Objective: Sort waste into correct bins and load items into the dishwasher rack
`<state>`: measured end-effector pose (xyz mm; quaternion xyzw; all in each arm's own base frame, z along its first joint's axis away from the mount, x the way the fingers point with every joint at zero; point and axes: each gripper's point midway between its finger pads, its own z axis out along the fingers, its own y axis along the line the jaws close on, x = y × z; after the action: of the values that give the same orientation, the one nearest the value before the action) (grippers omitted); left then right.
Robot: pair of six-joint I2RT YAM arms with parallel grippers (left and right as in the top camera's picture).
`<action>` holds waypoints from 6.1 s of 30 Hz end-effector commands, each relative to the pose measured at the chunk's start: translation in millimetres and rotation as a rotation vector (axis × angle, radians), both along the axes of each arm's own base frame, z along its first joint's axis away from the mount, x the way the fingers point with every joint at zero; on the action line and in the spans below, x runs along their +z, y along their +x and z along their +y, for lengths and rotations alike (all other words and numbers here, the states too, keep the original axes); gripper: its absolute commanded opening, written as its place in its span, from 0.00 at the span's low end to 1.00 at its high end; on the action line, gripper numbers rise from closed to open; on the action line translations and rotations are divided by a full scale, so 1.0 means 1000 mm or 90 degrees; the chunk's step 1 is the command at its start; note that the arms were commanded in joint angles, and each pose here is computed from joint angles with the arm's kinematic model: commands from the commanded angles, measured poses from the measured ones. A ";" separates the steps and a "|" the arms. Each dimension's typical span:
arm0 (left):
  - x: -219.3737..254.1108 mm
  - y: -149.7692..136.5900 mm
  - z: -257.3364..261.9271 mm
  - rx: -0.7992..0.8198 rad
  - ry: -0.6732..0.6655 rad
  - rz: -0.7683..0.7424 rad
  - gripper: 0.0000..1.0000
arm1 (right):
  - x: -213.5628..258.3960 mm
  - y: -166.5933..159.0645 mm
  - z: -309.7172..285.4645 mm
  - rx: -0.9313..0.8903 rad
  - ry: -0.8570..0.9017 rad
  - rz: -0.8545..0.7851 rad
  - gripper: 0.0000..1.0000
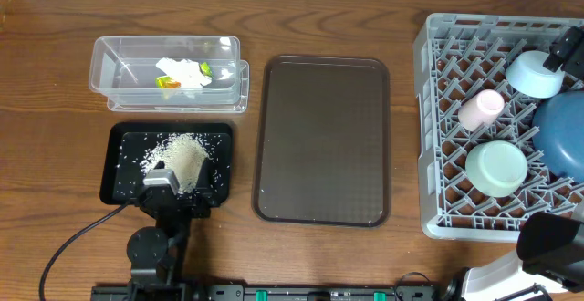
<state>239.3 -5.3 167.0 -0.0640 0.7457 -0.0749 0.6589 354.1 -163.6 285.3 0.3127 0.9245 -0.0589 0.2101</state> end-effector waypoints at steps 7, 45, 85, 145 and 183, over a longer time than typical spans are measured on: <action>0.014 0.007 0.009 0.035 0.016 -0.094 0.90 | -0.001 -0.001 -0.004 -0.015 -0.001 0.002 0.99; -0.031 0.004 0.023 0.070 0.021 0.023 0.90 | -0.001 -0.001 -0.004 -0.015 -0.001 0.002 0.99; -0.031 0.004 0.023 0.070 0.021 0.023 0.90 | 0.156 -0.093 0.109 0.145 -0.088 -0.306 0.99; -0.031 0.004 0.023 0.070 0.021 0.023 0.90 | -0.090 -0.108 0.176 0.297 -0.098 -0.782 0.99; -0.031 0.004 0.023 0.070 0.021 0.023 0.90 | -0.129 -0.108 0.172 0.346 -0.162 -0.662 0.99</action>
<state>244.3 13.2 153.0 -0.0925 0.7383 -0.0408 0.6668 246.4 7.6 156.7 0.0161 0.7333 0.0375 0.6787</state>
